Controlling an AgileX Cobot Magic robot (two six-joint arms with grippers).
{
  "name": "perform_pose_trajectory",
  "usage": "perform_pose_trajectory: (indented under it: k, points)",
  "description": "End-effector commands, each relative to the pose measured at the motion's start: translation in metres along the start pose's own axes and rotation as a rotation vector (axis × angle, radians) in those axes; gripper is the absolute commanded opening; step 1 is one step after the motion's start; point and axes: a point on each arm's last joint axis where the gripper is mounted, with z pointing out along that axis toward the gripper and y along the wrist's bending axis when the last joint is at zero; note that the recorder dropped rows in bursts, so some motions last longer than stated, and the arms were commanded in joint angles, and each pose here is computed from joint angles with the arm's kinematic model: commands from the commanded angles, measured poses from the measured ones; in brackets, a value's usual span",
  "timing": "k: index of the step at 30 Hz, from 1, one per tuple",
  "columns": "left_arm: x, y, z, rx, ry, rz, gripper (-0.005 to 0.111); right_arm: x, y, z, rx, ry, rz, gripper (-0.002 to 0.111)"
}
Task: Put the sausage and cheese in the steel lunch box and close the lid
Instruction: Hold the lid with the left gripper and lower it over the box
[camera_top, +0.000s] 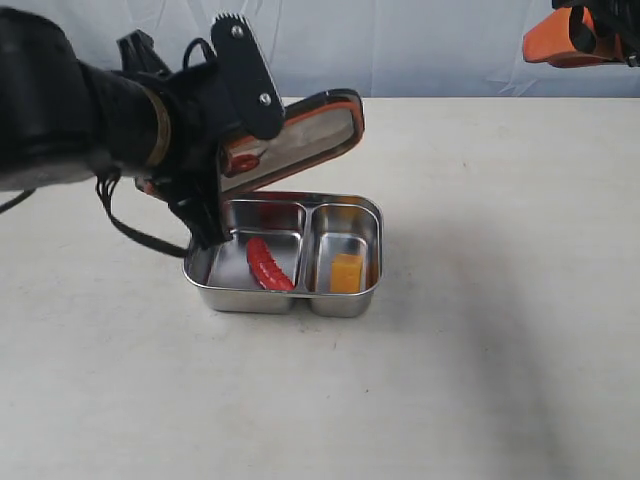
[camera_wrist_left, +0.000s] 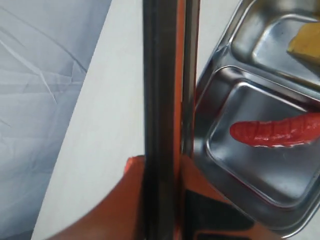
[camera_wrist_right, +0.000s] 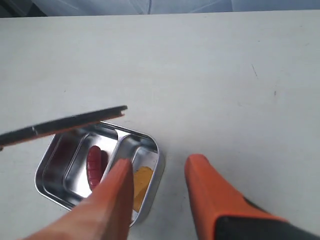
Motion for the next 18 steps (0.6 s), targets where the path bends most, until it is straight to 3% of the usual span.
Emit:
perform_pose_trajectory:
  k: [1, 7, 15, 18]
  points:
    - [-0.003, -0.018, -0.003, -0.063, -0.05, 0.07, 0.0, 0.0, -0.001, -0.003, 0.007, -0.005, -0.002, 0.036]
    - [-0.001, -0.028, -0.005, -0.247, -0.094, 0.158, 0.0, 0.0, -0.001, -0.003, 0.007, -0.005, -0.002, 0.036]
    - [0.015, -0.049, 0.001, -0.259, -0.143, 0.204, 0.0, 0.0, -0.001, -0.003, 0.008, -0.007, -0.002, 0.036]
    - [0.017, -0.06, 0.009, -0.262, -0.108, 0.215, 0.0, 0.0, -0.001, -0.003, 0.008, -0.007, -0.002, 0.036]
